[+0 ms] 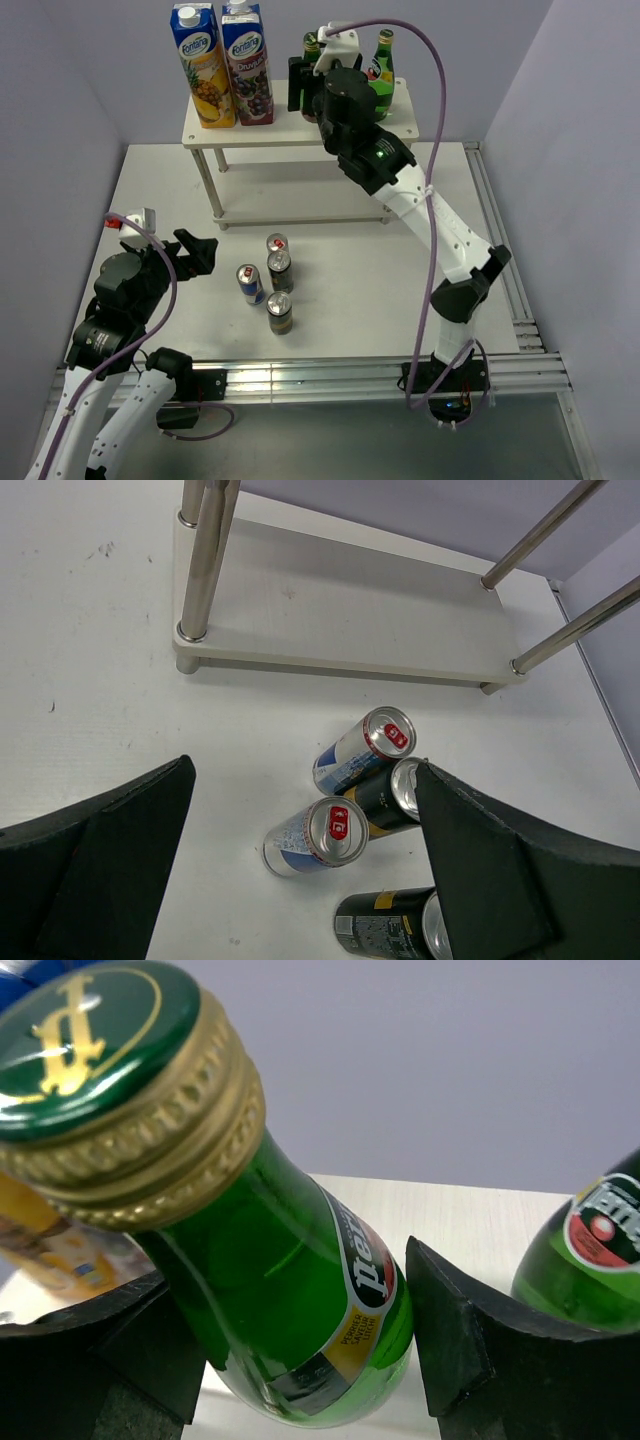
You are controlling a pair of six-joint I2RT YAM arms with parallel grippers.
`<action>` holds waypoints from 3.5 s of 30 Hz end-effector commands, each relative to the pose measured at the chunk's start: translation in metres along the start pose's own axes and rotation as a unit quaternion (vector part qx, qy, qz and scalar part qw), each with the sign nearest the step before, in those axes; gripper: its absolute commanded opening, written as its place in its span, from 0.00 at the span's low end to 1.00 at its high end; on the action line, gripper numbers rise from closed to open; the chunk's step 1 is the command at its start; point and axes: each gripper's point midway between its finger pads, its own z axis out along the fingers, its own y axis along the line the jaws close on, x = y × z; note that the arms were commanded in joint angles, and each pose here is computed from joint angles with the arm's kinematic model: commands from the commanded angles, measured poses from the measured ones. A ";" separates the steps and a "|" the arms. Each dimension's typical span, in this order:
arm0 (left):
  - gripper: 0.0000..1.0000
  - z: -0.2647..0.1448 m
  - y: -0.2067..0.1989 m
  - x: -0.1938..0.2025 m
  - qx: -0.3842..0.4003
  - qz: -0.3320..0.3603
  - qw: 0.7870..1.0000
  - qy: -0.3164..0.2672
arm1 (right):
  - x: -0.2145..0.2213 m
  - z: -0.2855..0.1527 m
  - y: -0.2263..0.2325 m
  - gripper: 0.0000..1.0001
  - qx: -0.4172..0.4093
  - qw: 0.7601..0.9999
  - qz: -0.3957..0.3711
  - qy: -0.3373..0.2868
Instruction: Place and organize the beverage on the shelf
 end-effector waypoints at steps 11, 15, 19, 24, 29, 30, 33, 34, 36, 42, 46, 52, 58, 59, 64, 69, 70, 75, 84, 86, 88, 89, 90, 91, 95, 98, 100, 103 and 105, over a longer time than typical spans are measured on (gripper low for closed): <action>0.99 -0.001 -0.001 -0.009 0.005 0.005 1.000 -0.021 | -0.032 0.039 -0.044 0.00 0.037 0.997 0.028 -0.061; 0.99 -0.001 -0.001 -0.009 0.005 0.005 1.000 -0.021 | -0.017 0.048 -0.050 0.00 0.041 0.997 0.044 -0.055; 0.99 0.001 -0.001 -0.007 0.003 0.005 1.000 -0.017 | -0.005 0.056 -0.057 0.00 0.047 0.996 0.049 -0.050; 0.99 0.001 0.000 -0.008 0.001 0.005 1.000 -0.018 | 0.015 0.064 -0.058 0.00 0.050 0.997 0.053 -0.037; 0.99 0.001 0.000 -0.007 -0.001 0.004 1.000 -0.017 | 0.023 0.064 -0.061 0.08 0.059 0.996 0.057 -0.029; 0.99 0.001 0.000 -0.007 -0.001 0.004 1.000 -0.017 | 0.023 0.063 -0.060 0.19 0.057 0.996 0.057 -0.027; 0.99 0.001 0.000 -0.007 -0.001 0.004 1.000 -0.017 | 0.026 0.062 -0.061 0.95 0.057 0.997 0.055 -0.023; 0.99 0.001 0.001 -0.007 -0.001 0.004 1.000 -0.018 | 0.026 0.062 -0.062 1.00 0.057 0.997 0.053 -0.021; 0.99 0.001 0.001 -0.007 -0.002 0.004 1.000 -0.017 | 0.027 0.060 -0.063 1.00 0.058 0.997 0.052 -0.020; 0.99 0.001 0.001 -0.007 -0.001 0.004 1.000 -0.018 | 0.026 0.051 -0.064 1.00 0.053 0.997 0.056 -0.018; 0.99 0.001 0.001 -0.008 -0.002 0.004 1.000 -0.018 | 0.028 0.040 -0.061 1.00 0.042 0.997 0.060 -0.010; 0.99 0.001 0.001 -0.008 -0.002 0.004 1.000 -0.019 | 0.033 0.024 -0.051 1.00 0.016 0.998 0.058 0.016; 0.99 0.001 0.002 -0.009 -0.005 0.003 1.000 -0.020 | 0.052 -0.003 -0.048 1.00 0.000 0.997 0.064 0.050; 0.99 0.001 0.002 -0.009 -0.005 0.003 1.000 -0.020 | 0.041 -0.016 -0.050 1.00 -0.002 0.997 0.069 0.040; 0.99 0.002 0.003 -0.008 -0.005 0.004 1.000 -0.018 | 0.044 -0.090 -0.020 1.00 -0.024 0.997 0.073 0.033; 0.99 0.004 0.003 -0.007 -0.006 0.004 1.000 -0.015 | 0.093 -0.180 -0.010 1.00 -0.069 0.986 0.139 0.055; 0.99 0.004 0.002 -0.007 -0.005 0.004 1.000 -0.014 | 0.106 -0.194 -0.005 1.00 -0.090 0.982 0.154 0.062; 0.99 0.006 0.000 -0.004 0.000 0.005 1.000 -0.006 | 0.210 -0.281 0.036 1.00 -0.232 0.957 0.116 0.127; 0.99 0.008 0.002 -0.003 -0.006 0.005 1.000 -0.003 | 0.337 -0.360 0.074 1.00 -0.276 0.925 0.102 0.240; 0.99 0.008 0.002 -0.002 -0.006 0.005 1.000 -0.001 | 0.345 -0.361 0.084 1.00 -0.282 0.922 0.110 0.240; 0.99 0.008 0.002 -0.003 -0.007 0.005 1.000 -0.002 | 0.355 -0.361 0.094 1.00 -0.287 0.922 0.104 0.240; 0.99 0.008 0.002 -0.003 -0.007 0.005 1.000 -0.002 | 0.358 -0.360 0.098 1.00 -0.287 0.922 0.099 0.239; 0.99 0.008 0.002 -0.003 -0.006 0.004 1.000 -0.003 | 0.360 -0.358 0.100 1.00 -0.286 0.925 0.089 0.235; 0.99 0.008 0.002 -0.003 -0.006 0.005 1.000 -0.003 | 0.365 -0.355 0.107 1.00 -0.282 0.927 0.081 0.234; 0.99 0.007 0.002 -0.003 -0.006 0.005 1.000 -0.003 | 0.378 -0.332 0.114 1.00 -0.254 0.938 0.071 0.225; 0.99 0.007 0.002 -0.003 -0.006 0.005 1.000 -0.004 | 0.389 -0.308 0.115 1.00 -0.237 0.943 0.072 0.221; 0.99 0.007 0.002 -0.003 -0.003 0.005 1.000 -0.003 | 0.394 -0.291 0.116 1.00 -0.224 0.949 0.064 0.214; 0.99 0.007 0.001 -0.003 -0.001 0.005 1.000 -0.002 | 0.402 -0.276 0.124 1.00 -0.216 0.952 0.050 0.210; 0.99 0.008 0.001 -0.002 -0.001 0.006 1.000 0.000 | 0.410 -0.266 0.129 1.00 -0.212 0.953 0.046 0.213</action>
